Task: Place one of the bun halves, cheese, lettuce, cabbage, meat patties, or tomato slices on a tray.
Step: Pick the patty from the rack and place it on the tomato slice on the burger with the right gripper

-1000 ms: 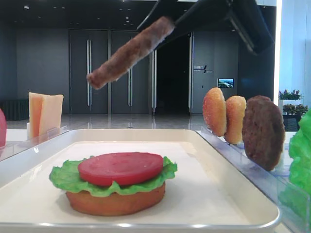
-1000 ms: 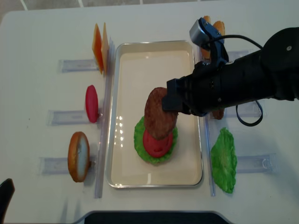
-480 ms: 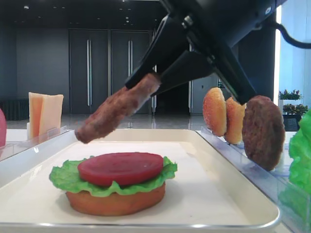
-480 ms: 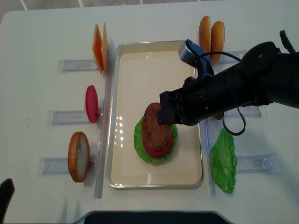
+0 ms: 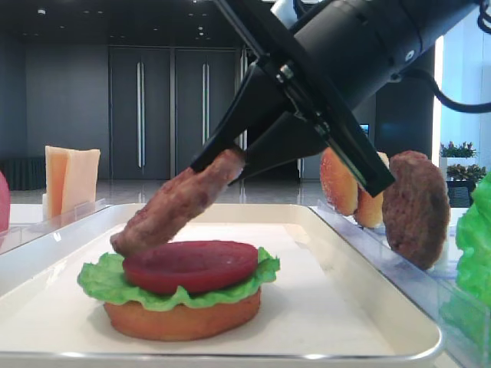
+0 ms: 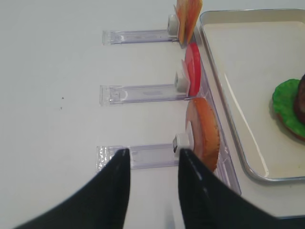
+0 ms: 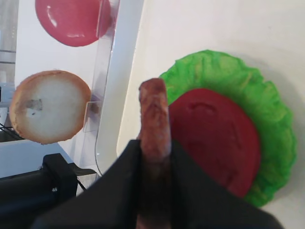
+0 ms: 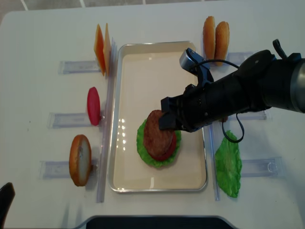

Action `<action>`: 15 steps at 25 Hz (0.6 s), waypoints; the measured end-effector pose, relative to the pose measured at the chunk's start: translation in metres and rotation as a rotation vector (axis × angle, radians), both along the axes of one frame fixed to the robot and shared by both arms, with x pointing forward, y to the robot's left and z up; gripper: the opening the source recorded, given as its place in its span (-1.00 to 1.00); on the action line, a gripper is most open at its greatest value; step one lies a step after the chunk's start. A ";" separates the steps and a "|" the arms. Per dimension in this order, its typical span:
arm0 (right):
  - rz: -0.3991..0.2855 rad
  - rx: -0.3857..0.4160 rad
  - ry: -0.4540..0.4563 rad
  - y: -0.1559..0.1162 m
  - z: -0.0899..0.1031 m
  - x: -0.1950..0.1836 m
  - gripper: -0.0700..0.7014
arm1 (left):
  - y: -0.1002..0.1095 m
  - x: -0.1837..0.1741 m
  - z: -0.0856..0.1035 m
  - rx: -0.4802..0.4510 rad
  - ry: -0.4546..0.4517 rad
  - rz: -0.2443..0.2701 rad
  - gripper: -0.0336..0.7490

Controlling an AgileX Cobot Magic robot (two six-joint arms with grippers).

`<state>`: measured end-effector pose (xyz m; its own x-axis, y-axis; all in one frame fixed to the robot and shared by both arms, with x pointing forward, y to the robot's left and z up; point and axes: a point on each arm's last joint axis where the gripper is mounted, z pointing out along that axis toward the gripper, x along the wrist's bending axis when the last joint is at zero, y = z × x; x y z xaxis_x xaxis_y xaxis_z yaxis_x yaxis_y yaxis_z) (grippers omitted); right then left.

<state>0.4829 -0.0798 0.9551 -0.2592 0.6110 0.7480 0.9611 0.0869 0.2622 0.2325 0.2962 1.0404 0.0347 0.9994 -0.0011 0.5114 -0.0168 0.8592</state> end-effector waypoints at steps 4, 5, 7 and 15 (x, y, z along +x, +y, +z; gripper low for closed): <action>0.000 0.001 0.003 0.001 -0.003 0.001 -0.47 | 0.000 0.000 0.000 0.000 0.000 0.000 -0.24; 0.000 0.000 0.004 0.001 -0.003 0.001 -0.47 | 0.000 0.000 0.000 0.000 0.000 0.000 -0.24; -0.001 0.000 0.007 0.001 -0.004 0.001 -0.47 | 0.000 0.000 0.000 0.000 0.000 0.000 -0.24; -0.003 0.000 0.006 0.001 -0.004 0.001 -0.47 | 0.000 0.000 0.000 0.000 0.000 0.000 -0.24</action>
<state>0.4841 -0.0791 0.9511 -0.2530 0.6120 0.7493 0.9629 0.0843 0.2563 0.2325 0.2962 1.0404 0.0347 0.9994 -0.0011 0.5114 -0.0168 0.8592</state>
